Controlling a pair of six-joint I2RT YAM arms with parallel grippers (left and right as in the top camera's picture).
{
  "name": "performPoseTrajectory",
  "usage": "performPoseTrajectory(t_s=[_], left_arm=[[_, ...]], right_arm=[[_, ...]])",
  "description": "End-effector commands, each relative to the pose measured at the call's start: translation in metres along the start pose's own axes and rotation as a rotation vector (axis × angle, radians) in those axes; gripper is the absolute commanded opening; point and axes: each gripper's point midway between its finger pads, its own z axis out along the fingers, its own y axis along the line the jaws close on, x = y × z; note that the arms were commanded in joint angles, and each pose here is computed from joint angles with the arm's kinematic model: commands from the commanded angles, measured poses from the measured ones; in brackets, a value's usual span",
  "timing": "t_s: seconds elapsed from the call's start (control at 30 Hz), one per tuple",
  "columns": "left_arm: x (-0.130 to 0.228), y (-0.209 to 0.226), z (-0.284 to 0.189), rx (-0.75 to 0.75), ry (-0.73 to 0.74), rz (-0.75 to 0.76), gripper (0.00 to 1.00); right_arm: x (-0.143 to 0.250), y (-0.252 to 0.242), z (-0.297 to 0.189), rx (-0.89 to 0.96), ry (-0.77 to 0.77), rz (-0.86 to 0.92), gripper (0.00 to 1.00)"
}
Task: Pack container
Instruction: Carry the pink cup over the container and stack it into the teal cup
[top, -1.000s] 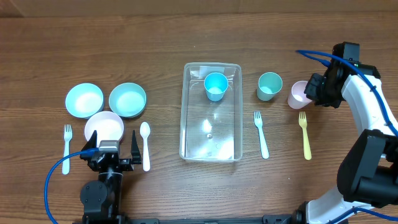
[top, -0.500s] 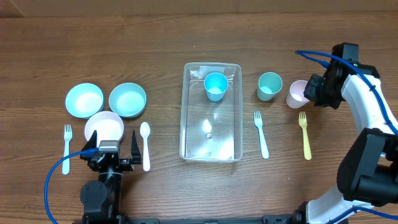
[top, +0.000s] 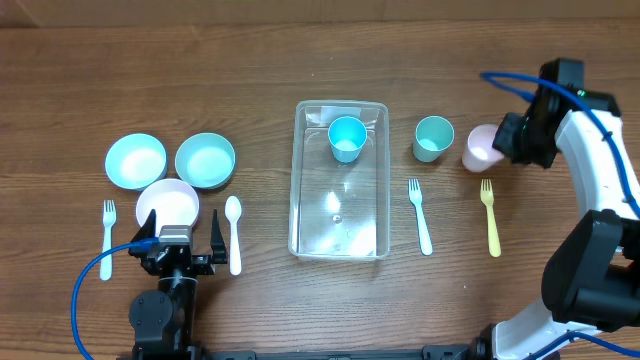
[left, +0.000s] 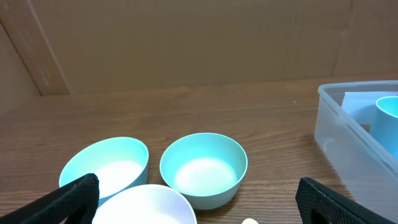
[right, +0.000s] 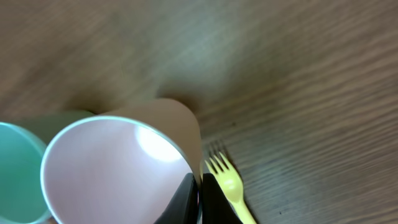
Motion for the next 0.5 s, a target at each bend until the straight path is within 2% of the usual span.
performPoseTrajectory(t_s=[0.0,0.13,0.47], left_arm=[[0.000,0.000,0.000,0.006,-0.008,0.019,1.00],[0.000,0.000,0.000,0.006,-0.008,0.019,1.00],[0.000,0.000,0.000,0.006,-0.008,0.019,1.00]], right_arm=[[-0.022,0.033,-0.062,-0.062,-0.146,-0.069,0.04],[-0.006,0.080,-0.100,-0.072,-0.213,-0.218,0.04],[0.057,0.188,-0.115,-0.179,-0.253,-0.511,0.04]])
